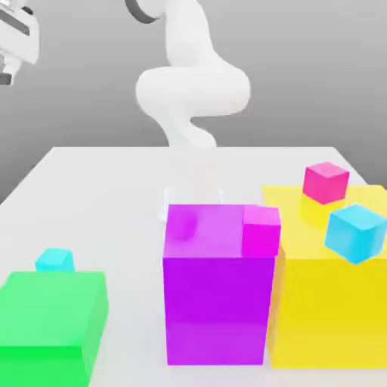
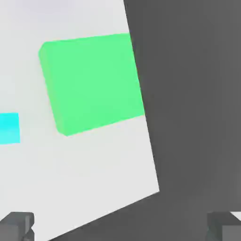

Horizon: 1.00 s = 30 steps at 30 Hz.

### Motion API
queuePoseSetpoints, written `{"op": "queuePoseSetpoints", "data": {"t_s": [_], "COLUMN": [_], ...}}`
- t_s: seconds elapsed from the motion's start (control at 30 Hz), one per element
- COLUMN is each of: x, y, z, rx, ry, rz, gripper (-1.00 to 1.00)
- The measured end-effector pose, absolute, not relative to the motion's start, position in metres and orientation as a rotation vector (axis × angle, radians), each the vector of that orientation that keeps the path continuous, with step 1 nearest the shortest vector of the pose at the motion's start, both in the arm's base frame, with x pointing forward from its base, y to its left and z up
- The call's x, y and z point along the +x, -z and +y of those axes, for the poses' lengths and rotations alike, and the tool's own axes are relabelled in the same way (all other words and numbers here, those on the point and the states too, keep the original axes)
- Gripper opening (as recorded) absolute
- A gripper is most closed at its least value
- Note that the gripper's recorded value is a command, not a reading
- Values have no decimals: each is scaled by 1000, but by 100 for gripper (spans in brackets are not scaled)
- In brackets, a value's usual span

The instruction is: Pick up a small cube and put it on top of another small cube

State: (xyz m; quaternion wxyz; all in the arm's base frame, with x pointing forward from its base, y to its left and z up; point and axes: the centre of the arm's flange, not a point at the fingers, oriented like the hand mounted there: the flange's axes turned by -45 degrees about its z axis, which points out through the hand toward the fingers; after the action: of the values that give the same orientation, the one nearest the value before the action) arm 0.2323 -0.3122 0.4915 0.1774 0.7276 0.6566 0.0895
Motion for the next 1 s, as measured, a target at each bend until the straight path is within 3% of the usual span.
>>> {"op": "queuePoseSetpoints", "data": {"t_s": [0.5, 1.0], "x": [225, 233], "y": [-338, -188], "z": [-333, -292], "rx": [1348, 301], "ry": [-33, 0], "rz": [2637, 3122], "gripper": [0, 0]}}
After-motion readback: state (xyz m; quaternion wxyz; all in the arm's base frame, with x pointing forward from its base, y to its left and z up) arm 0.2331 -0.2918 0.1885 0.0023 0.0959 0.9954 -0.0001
